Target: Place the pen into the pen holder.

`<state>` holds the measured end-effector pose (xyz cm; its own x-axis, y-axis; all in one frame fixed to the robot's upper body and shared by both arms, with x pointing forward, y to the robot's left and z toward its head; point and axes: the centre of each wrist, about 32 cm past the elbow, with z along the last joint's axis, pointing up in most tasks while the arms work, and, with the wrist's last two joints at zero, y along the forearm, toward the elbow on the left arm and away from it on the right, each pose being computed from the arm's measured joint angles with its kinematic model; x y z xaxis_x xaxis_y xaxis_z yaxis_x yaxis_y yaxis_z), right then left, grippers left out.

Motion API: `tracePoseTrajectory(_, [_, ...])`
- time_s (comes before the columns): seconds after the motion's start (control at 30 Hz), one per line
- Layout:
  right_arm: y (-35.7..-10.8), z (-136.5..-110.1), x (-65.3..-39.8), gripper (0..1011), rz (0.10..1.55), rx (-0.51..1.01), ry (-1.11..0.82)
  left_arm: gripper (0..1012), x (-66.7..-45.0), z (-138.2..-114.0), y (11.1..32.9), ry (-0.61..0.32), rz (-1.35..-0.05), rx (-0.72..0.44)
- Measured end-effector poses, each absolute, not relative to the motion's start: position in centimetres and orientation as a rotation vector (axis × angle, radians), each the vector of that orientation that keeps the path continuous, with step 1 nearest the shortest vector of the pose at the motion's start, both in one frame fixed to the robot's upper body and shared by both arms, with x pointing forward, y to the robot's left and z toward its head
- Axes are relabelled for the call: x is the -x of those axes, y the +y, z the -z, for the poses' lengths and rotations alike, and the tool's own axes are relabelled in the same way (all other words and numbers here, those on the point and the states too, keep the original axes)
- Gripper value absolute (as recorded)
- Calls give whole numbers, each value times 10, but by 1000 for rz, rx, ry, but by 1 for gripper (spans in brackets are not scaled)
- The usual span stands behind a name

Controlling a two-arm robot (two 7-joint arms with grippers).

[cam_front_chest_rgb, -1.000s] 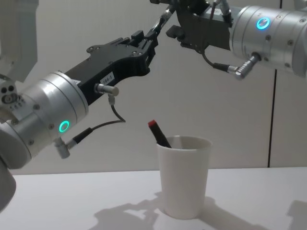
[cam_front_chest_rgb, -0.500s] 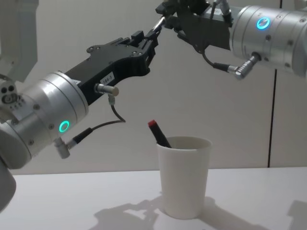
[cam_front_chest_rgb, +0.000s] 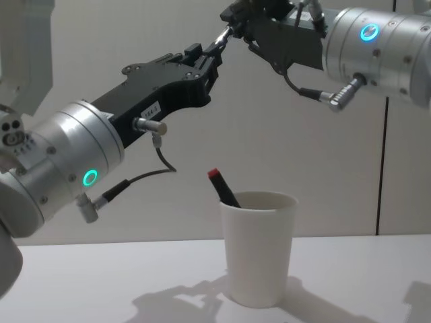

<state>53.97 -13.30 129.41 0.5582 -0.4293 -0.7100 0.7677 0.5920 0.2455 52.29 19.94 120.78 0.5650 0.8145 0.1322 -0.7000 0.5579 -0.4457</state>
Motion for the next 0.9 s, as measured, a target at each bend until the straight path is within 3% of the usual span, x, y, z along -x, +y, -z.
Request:
tracePoseTrajectory(0.5, [-133, -1294, -540, 132, 758, -584, 647, 200, -523, -1208, 199, -344, -914, 366])
tracePoseTrajectory(0.9, [-133, -1294, -540, 132, 757, -585, 647, 579, -523, -1208, 199, -344, -914, 366])
